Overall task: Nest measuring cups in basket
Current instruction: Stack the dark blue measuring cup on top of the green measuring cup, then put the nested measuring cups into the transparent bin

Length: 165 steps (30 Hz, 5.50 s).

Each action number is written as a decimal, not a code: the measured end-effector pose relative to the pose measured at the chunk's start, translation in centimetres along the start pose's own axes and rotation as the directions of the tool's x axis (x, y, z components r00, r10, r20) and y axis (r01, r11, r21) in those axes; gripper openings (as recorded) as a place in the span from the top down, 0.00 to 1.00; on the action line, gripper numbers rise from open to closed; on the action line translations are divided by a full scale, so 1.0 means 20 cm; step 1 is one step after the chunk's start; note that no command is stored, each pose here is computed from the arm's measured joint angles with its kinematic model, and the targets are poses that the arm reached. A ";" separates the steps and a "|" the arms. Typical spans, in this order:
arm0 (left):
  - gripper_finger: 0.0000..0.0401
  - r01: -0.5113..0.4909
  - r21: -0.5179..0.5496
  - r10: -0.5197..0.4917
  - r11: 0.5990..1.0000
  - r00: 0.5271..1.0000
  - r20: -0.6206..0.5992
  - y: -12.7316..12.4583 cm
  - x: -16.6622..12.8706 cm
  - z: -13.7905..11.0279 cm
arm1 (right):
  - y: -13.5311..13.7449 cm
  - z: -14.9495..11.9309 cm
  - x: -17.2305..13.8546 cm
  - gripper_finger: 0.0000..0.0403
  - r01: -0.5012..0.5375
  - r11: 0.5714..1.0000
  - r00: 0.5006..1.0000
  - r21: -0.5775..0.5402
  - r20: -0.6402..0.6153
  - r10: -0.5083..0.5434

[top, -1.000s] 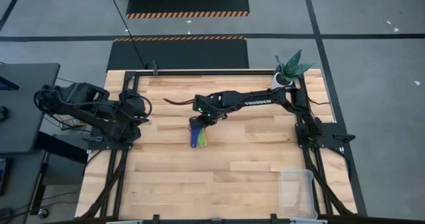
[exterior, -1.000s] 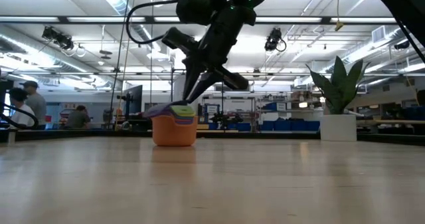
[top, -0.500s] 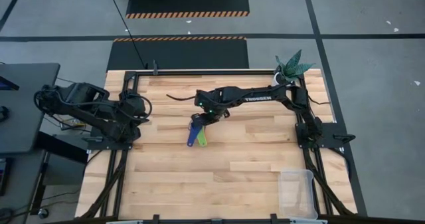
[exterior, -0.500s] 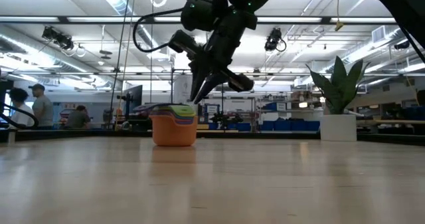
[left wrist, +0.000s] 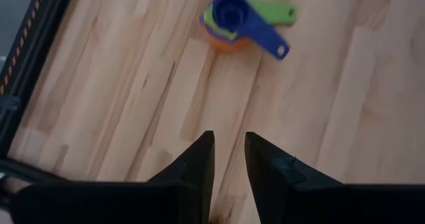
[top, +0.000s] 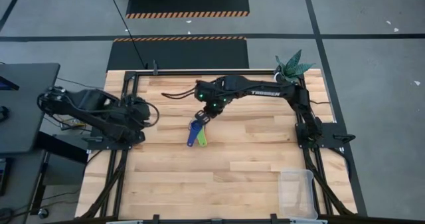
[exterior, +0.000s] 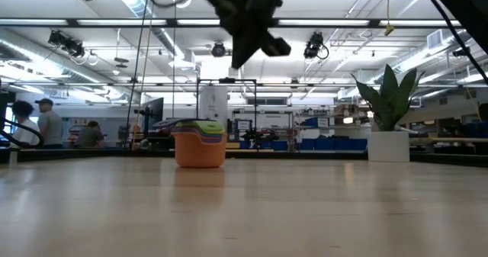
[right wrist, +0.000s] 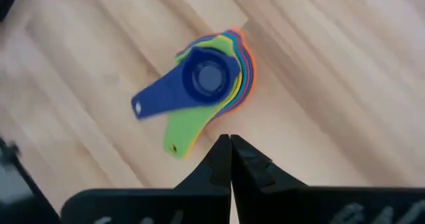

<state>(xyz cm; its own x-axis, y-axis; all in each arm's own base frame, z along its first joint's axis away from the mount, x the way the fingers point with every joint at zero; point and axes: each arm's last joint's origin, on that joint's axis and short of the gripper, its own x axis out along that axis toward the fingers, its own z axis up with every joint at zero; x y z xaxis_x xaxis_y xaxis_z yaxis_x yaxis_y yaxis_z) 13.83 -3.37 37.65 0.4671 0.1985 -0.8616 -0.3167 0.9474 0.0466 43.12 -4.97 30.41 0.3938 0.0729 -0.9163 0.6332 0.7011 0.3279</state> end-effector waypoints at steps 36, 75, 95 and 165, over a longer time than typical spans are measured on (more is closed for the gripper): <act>0.77 0.115 -0.178 -0.067 0.977 0.964 0.257 -0.13 1.07 -0.22 | -0.16 -0.17 0.54 1.00 -0.069 0.891 0.996 -0.449 -0.078 0.038; 0.77 0.268 -0.149 -0.217 0.952 0.932 0.290 -0.23 1.23 -0.16 | -0.08 -0.13 0.39 1.00 -0.179 0.861 0.978 -0.477 0.011 0.209; 0.77 0.258 -0.140 -0.211 0.956 0.936 0.282 -0.24 1.28 -0.16 | -0.10 -0.19 0.61 1.00 -0.215 0.879 0.976 -0.426 -0.126 0.178; 0.77 0.352 -0.143 -0.304 0.925 0.911 0.278 -0.09 0.82 -0.28 | -0.07 -0.26 -0.18 0.94 -0.231 0.827 0.955 -0.512 0.041 0.292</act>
<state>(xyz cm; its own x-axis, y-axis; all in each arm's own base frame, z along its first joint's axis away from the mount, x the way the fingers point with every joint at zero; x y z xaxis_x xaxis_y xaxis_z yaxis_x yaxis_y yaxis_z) 17.45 -3.14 20.61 0.7514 -0.0371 -0.6588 -0.2466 0.9102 -0.3326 37.37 -2.64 32.09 0.5884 0.2458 -0.7703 0.0918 0.9262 0.3657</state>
